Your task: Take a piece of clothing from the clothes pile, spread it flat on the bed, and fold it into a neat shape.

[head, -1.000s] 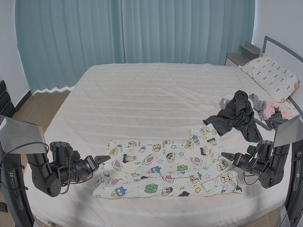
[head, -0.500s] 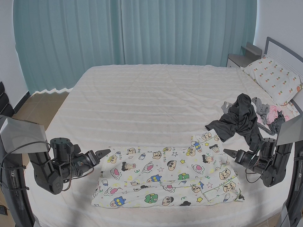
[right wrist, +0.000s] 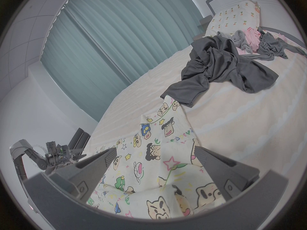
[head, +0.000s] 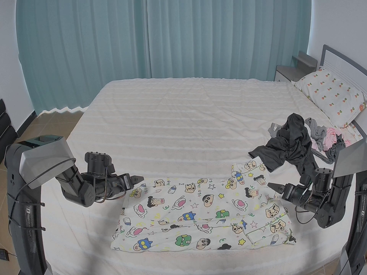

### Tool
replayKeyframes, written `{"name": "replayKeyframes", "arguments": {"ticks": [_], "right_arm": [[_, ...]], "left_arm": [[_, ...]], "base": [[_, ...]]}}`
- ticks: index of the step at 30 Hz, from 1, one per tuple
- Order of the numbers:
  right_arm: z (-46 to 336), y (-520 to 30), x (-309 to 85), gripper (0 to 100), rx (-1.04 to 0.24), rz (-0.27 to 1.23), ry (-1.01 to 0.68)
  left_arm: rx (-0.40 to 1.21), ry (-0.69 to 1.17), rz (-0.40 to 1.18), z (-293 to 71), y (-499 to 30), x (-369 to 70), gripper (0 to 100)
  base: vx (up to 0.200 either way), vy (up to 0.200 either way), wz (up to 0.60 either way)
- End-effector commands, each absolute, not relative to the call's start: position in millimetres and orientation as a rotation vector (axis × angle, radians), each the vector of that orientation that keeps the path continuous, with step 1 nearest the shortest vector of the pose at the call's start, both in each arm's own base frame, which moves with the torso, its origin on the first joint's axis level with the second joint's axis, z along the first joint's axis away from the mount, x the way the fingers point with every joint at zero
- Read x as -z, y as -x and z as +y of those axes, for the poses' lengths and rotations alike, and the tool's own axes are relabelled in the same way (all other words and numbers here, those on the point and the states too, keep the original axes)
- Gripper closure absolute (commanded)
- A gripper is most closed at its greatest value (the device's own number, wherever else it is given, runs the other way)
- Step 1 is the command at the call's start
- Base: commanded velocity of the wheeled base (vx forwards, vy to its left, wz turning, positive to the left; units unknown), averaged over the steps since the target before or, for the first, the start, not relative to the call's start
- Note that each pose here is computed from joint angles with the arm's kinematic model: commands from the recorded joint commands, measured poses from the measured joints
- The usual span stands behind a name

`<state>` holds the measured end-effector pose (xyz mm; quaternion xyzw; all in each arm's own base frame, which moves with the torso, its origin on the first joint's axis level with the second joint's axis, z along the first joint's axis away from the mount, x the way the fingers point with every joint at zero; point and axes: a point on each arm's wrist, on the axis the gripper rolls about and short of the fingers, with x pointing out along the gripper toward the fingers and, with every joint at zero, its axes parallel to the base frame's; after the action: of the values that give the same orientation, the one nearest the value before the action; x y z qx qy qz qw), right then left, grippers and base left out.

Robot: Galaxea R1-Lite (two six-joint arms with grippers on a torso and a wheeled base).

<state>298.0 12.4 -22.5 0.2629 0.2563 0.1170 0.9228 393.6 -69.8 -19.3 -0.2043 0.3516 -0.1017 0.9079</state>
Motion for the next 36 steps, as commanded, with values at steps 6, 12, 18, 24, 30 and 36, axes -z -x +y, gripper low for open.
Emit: {"name": "replayKeyframes", "arguments": {"ticks": [6,12,18,24,30,36], "right_arm": [[22.9,-293.7,25.4,0,-0.271,0.549,-0.529],[22.9,-293.0,25.6,0,-0.271,0.552,-0.529],[22.9,-293.0,25.6,0,-0.271,0.552,-0.529],[23.8,-292.5,25.7,0,-0.273,0.555,-0.529],[27.3,-291.4,26.9,0,-0.283,0.564,-0.526],[27.3,-291.3,28.7,0,-0.282,0.57,-0.527]], "left_arm": [[0.241,0.407,0.782,-82.3,-417.6,47.0,0],[0.238,0.405,0.782,-82.4,-418.8,48.4,0],[0.234,0.4,0.787,-82.1,-417.5,49.6,0],[0.229,0.398,0.79,-81.3,-417.1,51.1,0],[0.228,0.398,0.793,-81.3,-417.0,53.0,0],[0.234,0.403,0.791,-84.0,-420.4,54.7,0]], "base": [[0.0,0.0,0.0],[0.0,0.0,0.0],[0.0,0.0,0.0],[0.0,0.0,0.0],[0.0,0.0,0.0],[0.0,0.0,0.0]]}}
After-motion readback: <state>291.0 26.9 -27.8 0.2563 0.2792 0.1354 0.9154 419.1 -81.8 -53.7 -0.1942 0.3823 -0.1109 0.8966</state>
